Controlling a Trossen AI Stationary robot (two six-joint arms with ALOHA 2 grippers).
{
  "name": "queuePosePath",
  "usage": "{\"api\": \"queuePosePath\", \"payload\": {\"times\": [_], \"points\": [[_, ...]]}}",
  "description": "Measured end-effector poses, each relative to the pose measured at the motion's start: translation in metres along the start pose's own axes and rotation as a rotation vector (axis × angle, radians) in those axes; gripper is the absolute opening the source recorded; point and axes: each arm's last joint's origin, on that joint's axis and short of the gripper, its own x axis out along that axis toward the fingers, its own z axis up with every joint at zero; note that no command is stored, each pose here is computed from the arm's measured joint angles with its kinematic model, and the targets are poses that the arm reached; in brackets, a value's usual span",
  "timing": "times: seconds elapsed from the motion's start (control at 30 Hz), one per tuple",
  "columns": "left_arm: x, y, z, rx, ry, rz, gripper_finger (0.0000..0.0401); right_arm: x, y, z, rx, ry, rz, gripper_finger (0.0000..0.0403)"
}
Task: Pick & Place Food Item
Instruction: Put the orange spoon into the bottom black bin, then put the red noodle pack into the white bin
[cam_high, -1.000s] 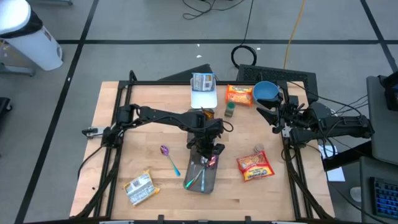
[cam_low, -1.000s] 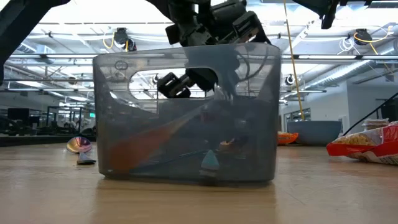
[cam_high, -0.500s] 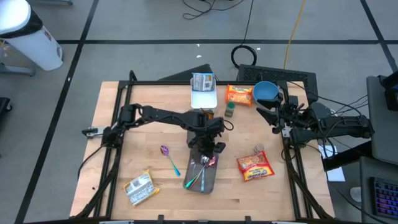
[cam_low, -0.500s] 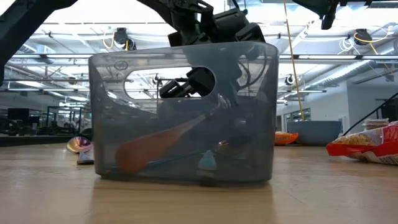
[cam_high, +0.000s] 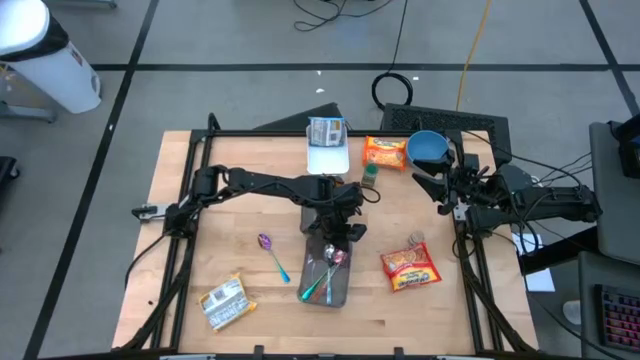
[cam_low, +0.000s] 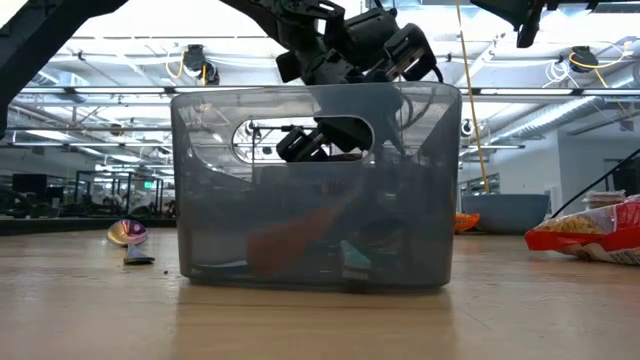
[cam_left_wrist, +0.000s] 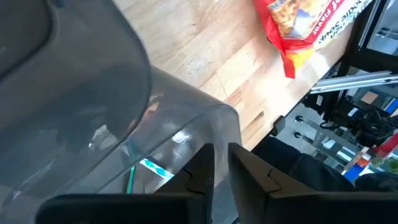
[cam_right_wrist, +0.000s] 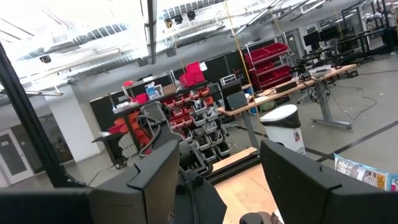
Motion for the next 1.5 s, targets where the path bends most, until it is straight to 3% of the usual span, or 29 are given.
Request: {"api": "queuePosePath", "payload": {"times": [0.3, 0.57, 0.7, 0.87, 1.13, 1.33, 1.5], "points": [[0.000, 0.002, -0.002, -0.025, 0.050, 0.002, 0.0126, 0.000, 0.000, 0.000, 0.000, 0.001, 0.002, 0.0218], [-0.021, -0.011, -0.017, -0.012, 0.113, -0.059, 0.0134, 0.000, 0.000, -0.001, -0.003, 0.014, 0.000, 0.0216], [-0.053, -0.028, -0.035, 0.051, -0.008, -0.073, 0.0128, 0.000, -0.001, -0.002, 0.008, 0.025, -0.003, 0.0216], [-0.113, -0.044, -0.063, 0.139, -0.278, -0.054, 0.0122, 0.000, -0.001, -0.003, 0.010, 0.030, -0.006, 0.0219], [-0.196, -0.033, -0.124, 0.144, -0.649, 0.166, 0.0122, 0.000, -0.002, -0.007, -0.005, 0.064, -0.017, 0.0217], [-0.234, -0.008, -0.165, 0.035, -0.743, 0.347, 0.0122, 0.000, -0.003, -0.010, 0.043, 0.102, -0.032, 0.0217], [-0.247, 0.009, -0.183, -0.047, -0.782, 0.478, 0.0122, -0.001, -0.004, -0.014, 0.041, 0.135, -0.044, 0.0216]]}}
